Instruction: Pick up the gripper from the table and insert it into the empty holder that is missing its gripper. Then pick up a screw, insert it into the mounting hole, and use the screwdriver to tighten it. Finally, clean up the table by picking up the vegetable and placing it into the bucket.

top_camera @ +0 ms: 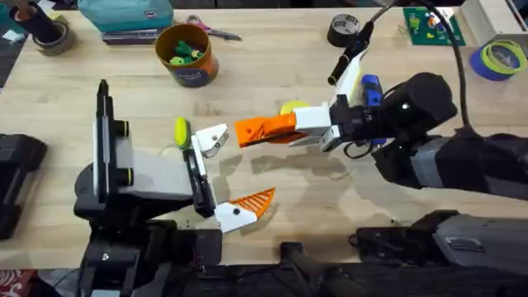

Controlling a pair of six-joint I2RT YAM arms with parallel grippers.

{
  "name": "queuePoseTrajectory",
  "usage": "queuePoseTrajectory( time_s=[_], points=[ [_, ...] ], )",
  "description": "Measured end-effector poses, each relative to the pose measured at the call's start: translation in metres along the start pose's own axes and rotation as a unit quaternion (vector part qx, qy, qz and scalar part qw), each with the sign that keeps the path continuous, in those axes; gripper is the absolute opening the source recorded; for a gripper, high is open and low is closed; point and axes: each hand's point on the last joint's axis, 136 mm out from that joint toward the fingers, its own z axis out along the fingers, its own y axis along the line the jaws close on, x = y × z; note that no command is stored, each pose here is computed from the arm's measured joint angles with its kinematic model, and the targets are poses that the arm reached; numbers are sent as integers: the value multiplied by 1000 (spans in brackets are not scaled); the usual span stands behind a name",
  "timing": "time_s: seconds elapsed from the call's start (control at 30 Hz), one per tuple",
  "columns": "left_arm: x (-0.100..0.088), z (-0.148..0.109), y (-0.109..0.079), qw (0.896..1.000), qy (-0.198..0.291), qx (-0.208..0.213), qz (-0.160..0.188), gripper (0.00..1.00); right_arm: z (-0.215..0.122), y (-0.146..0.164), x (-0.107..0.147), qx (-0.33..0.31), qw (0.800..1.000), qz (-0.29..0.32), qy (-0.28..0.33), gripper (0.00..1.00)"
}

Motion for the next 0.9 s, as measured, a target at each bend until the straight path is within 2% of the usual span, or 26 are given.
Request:
queuePoseTrajectory(
  time_s=[0.9],
  points=[
    [0, 0, 0, 1000, 0, 0, 0, 985, 19, -8, 15, -1, 1000, 10, 17, 9]
  ],
)
